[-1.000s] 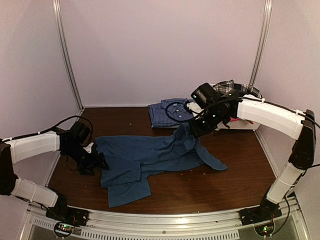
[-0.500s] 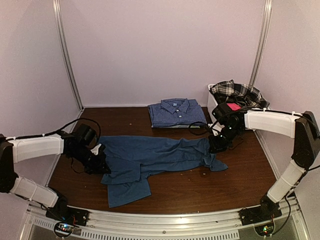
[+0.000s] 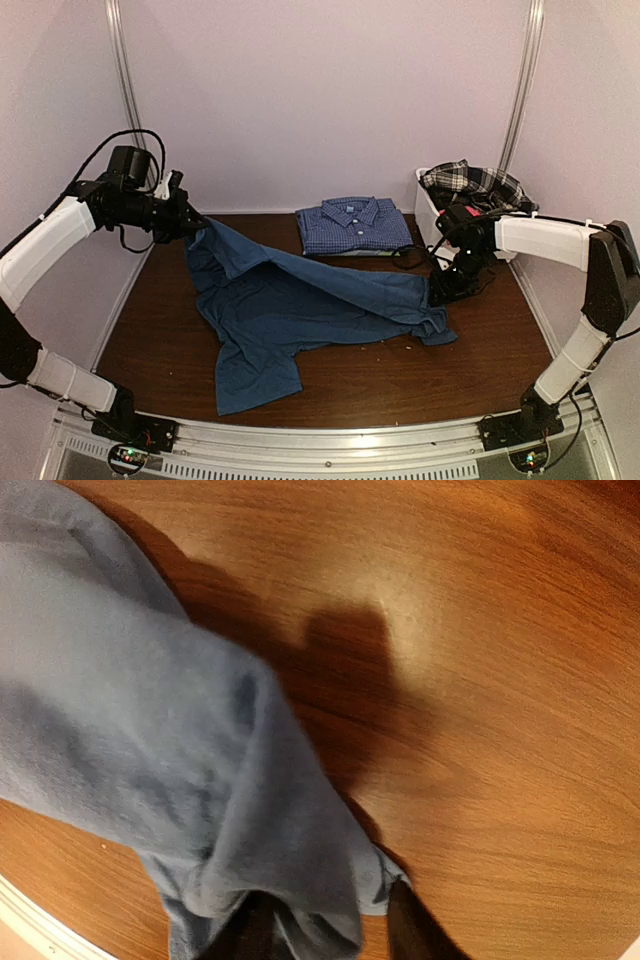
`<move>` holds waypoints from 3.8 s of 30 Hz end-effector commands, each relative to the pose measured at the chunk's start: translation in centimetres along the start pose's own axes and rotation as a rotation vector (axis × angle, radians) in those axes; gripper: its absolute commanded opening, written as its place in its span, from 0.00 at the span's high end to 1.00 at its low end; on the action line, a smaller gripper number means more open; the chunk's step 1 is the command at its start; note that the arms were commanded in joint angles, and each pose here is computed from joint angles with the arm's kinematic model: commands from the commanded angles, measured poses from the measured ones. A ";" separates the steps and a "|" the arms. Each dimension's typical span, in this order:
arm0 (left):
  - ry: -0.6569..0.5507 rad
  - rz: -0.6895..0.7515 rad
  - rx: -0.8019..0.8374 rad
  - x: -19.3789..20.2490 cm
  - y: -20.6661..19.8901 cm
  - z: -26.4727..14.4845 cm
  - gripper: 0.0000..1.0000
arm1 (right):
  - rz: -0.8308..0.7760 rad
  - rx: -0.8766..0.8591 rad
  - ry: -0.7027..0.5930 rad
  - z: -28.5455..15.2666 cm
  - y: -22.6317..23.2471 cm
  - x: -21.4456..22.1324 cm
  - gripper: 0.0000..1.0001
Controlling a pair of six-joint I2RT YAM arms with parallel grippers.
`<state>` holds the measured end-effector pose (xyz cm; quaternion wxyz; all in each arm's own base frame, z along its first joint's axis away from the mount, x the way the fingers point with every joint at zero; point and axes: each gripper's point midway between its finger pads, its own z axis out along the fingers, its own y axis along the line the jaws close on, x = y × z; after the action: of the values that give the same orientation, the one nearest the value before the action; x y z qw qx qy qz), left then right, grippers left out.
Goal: Fold and stack the mixed laundry pile
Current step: Pick up the crumpled T-shirt from the center of the board, then flatten out the crumpled T-shirt at the center of the board.
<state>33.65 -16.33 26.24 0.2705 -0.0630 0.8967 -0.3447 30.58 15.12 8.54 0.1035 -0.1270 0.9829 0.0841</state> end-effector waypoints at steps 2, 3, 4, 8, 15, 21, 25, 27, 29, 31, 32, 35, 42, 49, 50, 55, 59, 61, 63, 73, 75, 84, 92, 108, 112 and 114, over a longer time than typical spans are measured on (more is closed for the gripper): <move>0.018 -0.036 0.019 -1.2 0.2 2.0 1.00 | 0.002 0.070 -0.119 -2.9 -0.9 -3.0 0.50; 0.013 -0.046 0.025 -1.5 0.2 2.4 1.00 | -0.013 0.038 -0.176 -3.8 0.0 -4.1 0.48; 0.005 -0.053 0.025 -1.9 0.3 2.8 1.00 | -0.041 0.005 -0.225 -4.7 1.1 -4.9 0.45; -0.030 -0.087 -0.018 -4.3 1.9 3.3 1.00 | -0.204 -0.059 -0.305 -6.1 4.8 -5.5 0.43; -0.108 -0.167 -0.134 -9.5 6.8 1.6 1.00 | -0.451 -0.084 -0.202 -3.5 10.1 -3.0 0.45; -0.109 -0.176 -0.124 -11.4 7.4 2.1 1.00 | -0.599 -0.113 -0.157 -1.7 14.3 -0.9 0.45; -0.095 -0.183 -0.120 -11.5 7.8 3.0 1.00 | -0.700 -0.175 -0.182 -2.0 18.2 0.6 0.50; -0.089 -0.186 -0.120 -11.4 7.9 3.2 1.00 | -0.747 -0.212 -0.178 -2.0 20.1 1.8 0.51; -0.088 -0.184 -0.124 -11.5 8.1 3.4 1.00 | -0.773 -0.241 -0.144 -1.1 21.4 3.1 0.52; -0.088 -0.181 -0.125 -11.5 8.1 3.4 1.00 | -0.761 -0.230 -0.098 0.5 21.6 3.6 0.50; -0.086 -0.183 -0.123 -11.5 8.1 3.4 1.00 | -0.743 -0.196 -0.085 1.4 21.3 3.4 0.48; -0.081 -0.179 -0.117 -11.4 8.0 3.4 1.00 | -0.698 -0.092 -0.077 3.4 20.3 2.1 0.48; -0.070 -0.176 -0.120 -10.8 8.1 3.4 1.00 | -0.560 0.151 -0.131 4.9 17.7 -1.5 0.44; -0.073 -0.170 -0.138 -10.4 8.3 3.0 1.00 | -0.468 0.348 -0.136 5.2 12.6 -3.1 0.29; -0.073 -0.172 -0.140 -10.4 8.4 3.0 1.00 | -0.459 0.359 -0.127 5.5 12.0 -3.1 0.29; -0.068 -0.171 -0.136 -10.2 8.4 3.0 1.00 | -0.447 0.340 -0.095 6.1 10.9 -3.3 0.53; -0.071 -0.160 -0.139 -10.1 8.2 2.5 1.00 | -0.453 0.234 -0.135 3.4 12.5 -3.7 0.96; -0.073 -0.156 -0.138 -9.9 8.0 2.3 1.00 | -0.444 0.171 -0.175 1.0 13.3 -3.6 1.00; -0.071 -0.152 -0.131 -9.6 7.8 2.0 1.00 | -0.445 0.112 -0.198 -0.7 13.9 -3.1 1.00; -0.196 -0.087 -0.097 -9.7 4.2 -3.5 1.00 | -0.455 -0.121 -0.319 -10.0 16.0 -1.0 1.00; -0.265 -0.059 -0.090 -10.2 2.6 -6.1 1.00 | -0.456 -0.152 -0.373 -12.6 16.0 -0.8 1.00; -0.662 0.096 -0.009 -11.0 -6.5 -21.4 1.00 | -0.398 -0.336 -0.701 -27.0 15.0 1.7 1.00; -0.972 0.186 0.132 -9.6 -13.1 -32.9 1.00 | -0.439 -0.431 -0.875 -36.6 15.4 2.3 1.00; -1.093 0.218 0.256 -9.7 -17.4 -38.3 1.00 | -0.495 -0.613 -0.889 -41.8 17.2 5.5 1.00; -1.022 0.134 0.164 -13.6 -14.4 -33.3 1.00 | -0.375 -0.563 -0.847 -38.0 16.3 4.3 1.00; -0.990 0.091 0.103 -15.8 -12.2 -30.1 1.00 | -0.313 -0.550 -0.803 -35.3 16.0 3.3 1.00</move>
<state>22.58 -4.61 63.19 0.7037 -0.1109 0.6161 -0.3361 14.04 22.60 47.32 0.4646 -0.3171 0.7379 0.3731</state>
